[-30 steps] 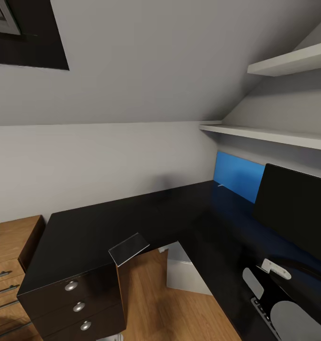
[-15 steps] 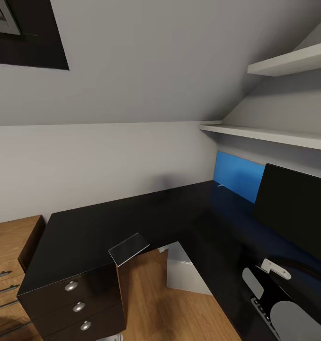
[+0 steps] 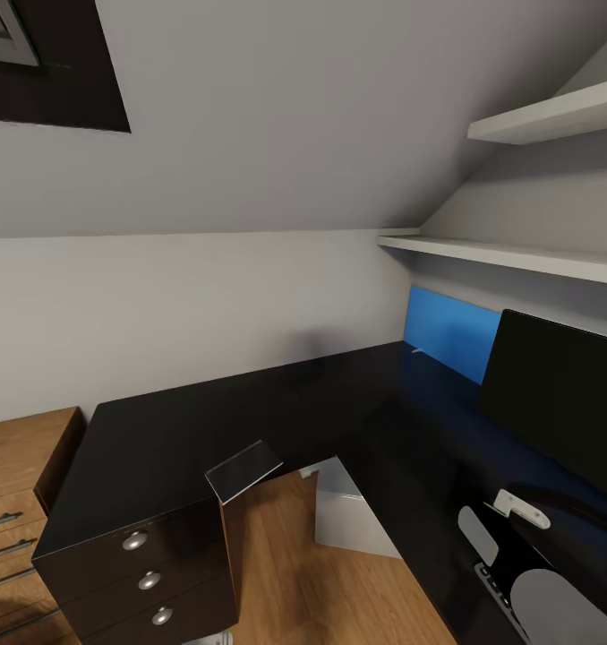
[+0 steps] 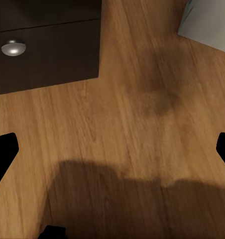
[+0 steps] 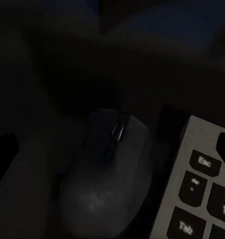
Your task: In the bedroom, organize the workspace by keeping the computer under the desk, ensuring the monitor is on the desk, placing the keyboard on the desk next to the monitor, placing the mouse on the desk next to the keyboard, moving the folder from the swivel chair onto the desk next to the mouse, stacking the notebook on top of the folder with the pen on top of the notebook, and positioning the swivel chair next to the desk.
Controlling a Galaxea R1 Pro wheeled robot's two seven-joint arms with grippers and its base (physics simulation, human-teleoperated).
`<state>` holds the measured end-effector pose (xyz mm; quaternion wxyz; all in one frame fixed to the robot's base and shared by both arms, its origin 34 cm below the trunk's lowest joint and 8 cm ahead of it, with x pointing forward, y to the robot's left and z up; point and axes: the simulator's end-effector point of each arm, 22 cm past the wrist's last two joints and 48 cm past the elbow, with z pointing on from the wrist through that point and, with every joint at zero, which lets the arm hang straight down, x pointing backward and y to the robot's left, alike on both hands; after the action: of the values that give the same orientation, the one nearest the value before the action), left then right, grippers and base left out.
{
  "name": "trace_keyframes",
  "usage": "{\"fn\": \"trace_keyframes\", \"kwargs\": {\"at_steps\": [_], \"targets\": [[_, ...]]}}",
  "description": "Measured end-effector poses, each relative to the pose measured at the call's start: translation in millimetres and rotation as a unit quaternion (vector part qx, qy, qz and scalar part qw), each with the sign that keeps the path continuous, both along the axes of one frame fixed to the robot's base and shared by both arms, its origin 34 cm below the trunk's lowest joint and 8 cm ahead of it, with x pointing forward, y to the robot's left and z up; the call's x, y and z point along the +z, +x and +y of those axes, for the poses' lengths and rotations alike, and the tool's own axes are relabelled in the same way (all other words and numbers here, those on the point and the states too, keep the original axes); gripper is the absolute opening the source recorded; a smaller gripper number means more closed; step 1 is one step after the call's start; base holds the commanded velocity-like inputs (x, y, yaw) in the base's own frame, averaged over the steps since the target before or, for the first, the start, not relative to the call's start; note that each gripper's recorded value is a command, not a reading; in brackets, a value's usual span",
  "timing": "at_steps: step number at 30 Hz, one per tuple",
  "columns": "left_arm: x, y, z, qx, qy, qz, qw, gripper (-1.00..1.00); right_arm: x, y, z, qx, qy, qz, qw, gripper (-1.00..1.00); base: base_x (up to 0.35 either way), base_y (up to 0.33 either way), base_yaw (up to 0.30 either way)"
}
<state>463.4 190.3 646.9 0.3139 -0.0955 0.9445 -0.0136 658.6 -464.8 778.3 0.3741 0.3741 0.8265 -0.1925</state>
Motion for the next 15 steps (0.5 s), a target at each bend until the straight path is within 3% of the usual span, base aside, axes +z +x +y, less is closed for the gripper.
{"fn": "trace_keyframes", "kwargs": {"at_steps": [6, 9, 15], "targets": [[0, 0, 0, 0.0, 0.0, 0.0, 1.0, 1.0, 15, 12, 3, 0.004, -0.004, -0.024, 0.9997, 1.0, 0.0, 0.0, 0.0], [0, 0, 0, 0.0, 0.0, 0.0, 1.0, 1.0, 64, 51, 34, 0.028, -0.006, -0.095, 0.995, 1.0, 0.0, 0.0, 0.0], [0, 0, 1, 0.0, 0.0, 0.0, 1.0, 1.0, 92, 66, 76, 0.053, -0.034, -0.117, 0.9911, 1.0, 0.0, 0.0, 0.025]]}}
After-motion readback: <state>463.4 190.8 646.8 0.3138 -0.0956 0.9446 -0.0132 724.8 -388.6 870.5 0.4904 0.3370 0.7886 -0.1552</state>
